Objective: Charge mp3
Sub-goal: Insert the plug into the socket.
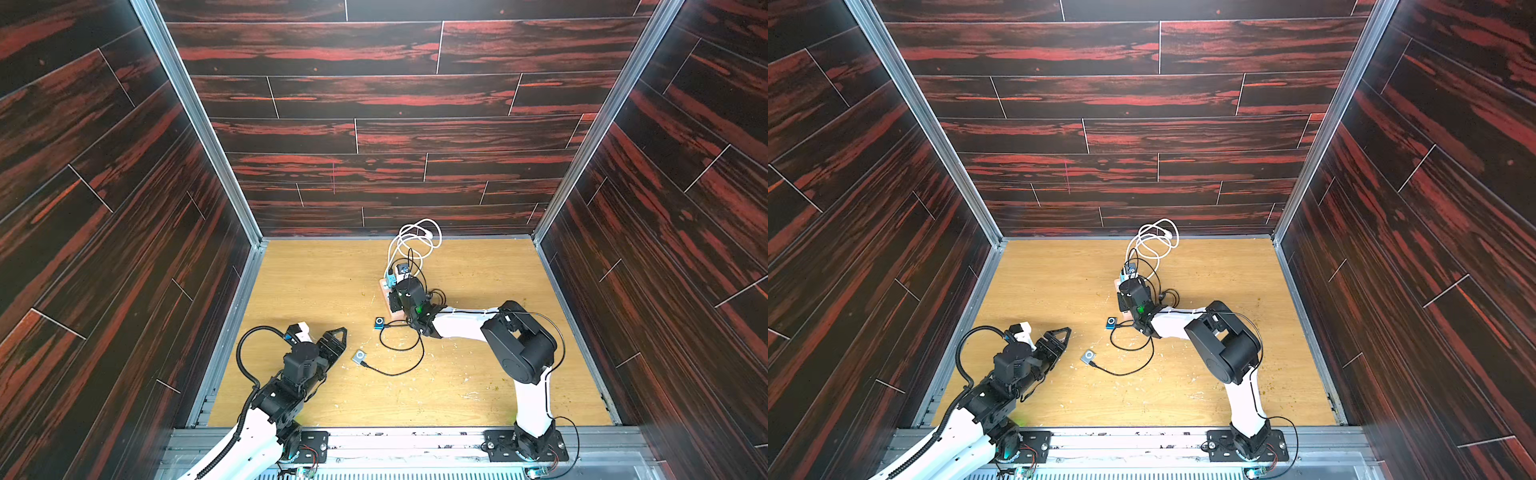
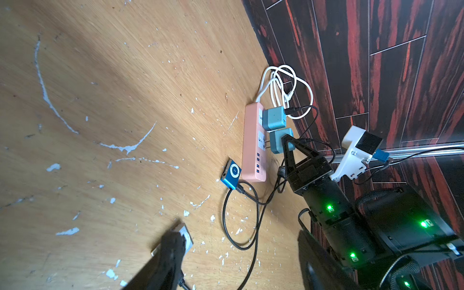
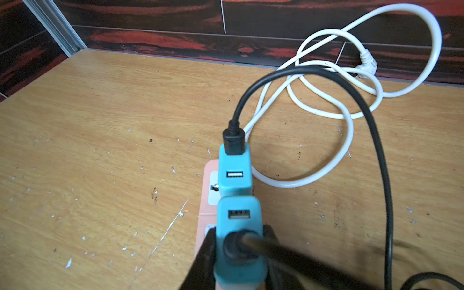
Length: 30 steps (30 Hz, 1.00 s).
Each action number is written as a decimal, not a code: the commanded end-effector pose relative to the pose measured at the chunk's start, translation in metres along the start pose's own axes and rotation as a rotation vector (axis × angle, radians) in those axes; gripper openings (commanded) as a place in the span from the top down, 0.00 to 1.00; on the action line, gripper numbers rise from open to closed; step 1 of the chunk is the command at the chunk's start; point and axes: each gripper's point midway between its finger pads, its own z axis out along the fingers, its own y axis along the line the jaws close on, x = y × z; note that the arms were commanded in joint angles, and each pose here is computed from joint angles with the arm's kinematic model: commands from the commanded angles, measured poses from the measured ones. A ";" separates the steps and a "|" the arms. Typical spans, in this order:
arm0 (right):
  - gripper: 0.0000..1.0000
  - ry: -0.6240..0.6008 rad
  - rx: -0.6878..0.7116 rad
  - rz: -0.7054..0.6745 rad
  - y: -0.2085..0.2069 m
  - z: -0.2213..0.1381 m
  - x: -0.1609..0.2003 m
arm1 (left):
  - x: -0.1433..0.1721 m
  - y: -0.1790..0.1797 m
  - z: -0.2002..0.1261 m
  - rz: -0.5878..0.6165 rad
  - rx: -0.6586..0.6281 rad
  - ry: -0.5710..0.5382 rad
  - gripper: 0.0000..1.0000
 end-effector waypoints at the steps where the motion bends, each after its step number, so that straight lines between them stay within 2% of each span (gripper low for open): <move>1: 1.00 0.088 0.015 -0.027 -0.003 0.008 0.039 | -0.002 0.005 0.001 -0.003 -0.009 -0.016 0.27; 22: 1.00 0.141 0.035 -0.016 -0.007 0.001 0.064 | -0.002 0.003 0.001 -0.003 -0.001 -0.012 0.27; 30: 1.00 0.131 0.074 -0.051 -0.014 -0.003 0.058 | -0.002 0.003 0.001 -0.005 -0.001 -0.012 0.27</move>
